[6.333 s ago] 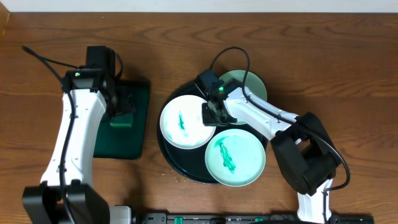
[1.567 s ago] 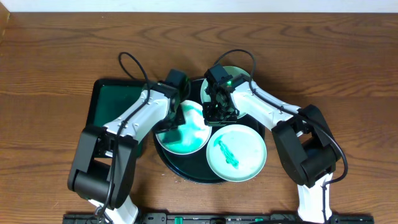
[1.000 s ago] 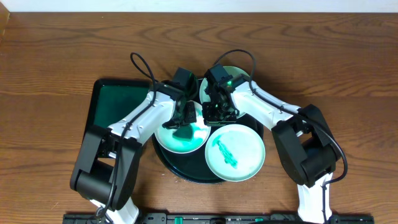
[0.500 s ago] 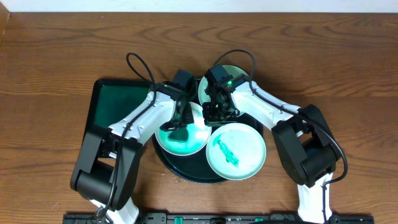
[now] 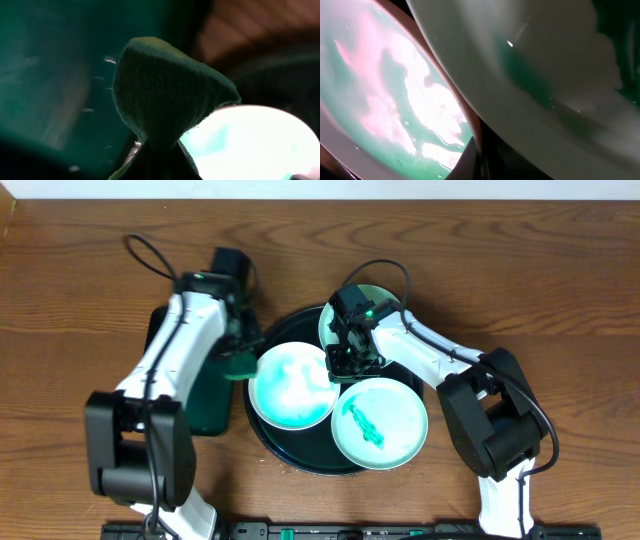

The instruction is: Clean dirty plates on tray and stack at the side

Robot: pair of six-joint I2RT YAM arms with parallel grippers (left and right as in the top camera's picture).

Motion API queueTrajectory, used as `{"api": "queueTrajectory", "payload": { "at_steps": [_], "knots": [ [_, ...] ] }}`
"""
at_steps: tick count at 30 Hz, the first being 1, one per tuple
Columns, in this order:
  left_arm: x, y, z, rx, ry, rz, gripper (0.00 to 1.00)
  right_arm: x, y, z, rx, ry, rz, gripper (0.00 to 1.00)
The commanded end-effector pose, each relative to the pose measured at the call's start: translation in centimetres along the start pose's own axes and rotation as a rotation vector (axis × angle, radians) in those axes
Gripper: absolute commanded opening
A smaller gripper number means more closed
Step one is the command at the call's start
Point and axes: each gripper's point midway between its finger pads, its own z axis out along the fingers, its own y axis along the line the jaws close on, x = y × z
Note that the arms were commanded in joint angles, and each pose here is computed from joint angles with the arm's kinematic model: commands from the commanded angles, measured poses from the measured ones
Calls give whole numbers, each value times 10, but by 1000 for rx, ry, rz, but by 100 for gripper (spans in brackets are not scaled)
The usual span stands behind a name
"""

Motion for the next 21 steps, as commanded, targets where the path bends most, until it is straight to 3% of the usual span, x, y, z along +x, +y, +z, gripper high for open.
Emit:
{"api": "queueTrajectory", "payload": {
  "at_steps": [1, 5, 10, 16, 21],
  "knots": [
    [-26, 28, -47, -28, -119, -33, 7, 3, 4, 8, -13, 13, -30, 1],
    [-33, 56, -64, -28, -152, -79, 7, -1, 28, -5, -108, 11, -124, 1],
    [-40, 75, -66, -32, -159, -120, 7, -23, 40, -44, -57, -129, -169, 1],
    [-43, 78, -66, -28, -168, -133, 7, -33, 42, -106, 180, -376, -236, 1],
    [-43, 78, -66, -28, -168, -134, 7, -24, 48, -170, 573, -679, -314, 1]
  ]
}}
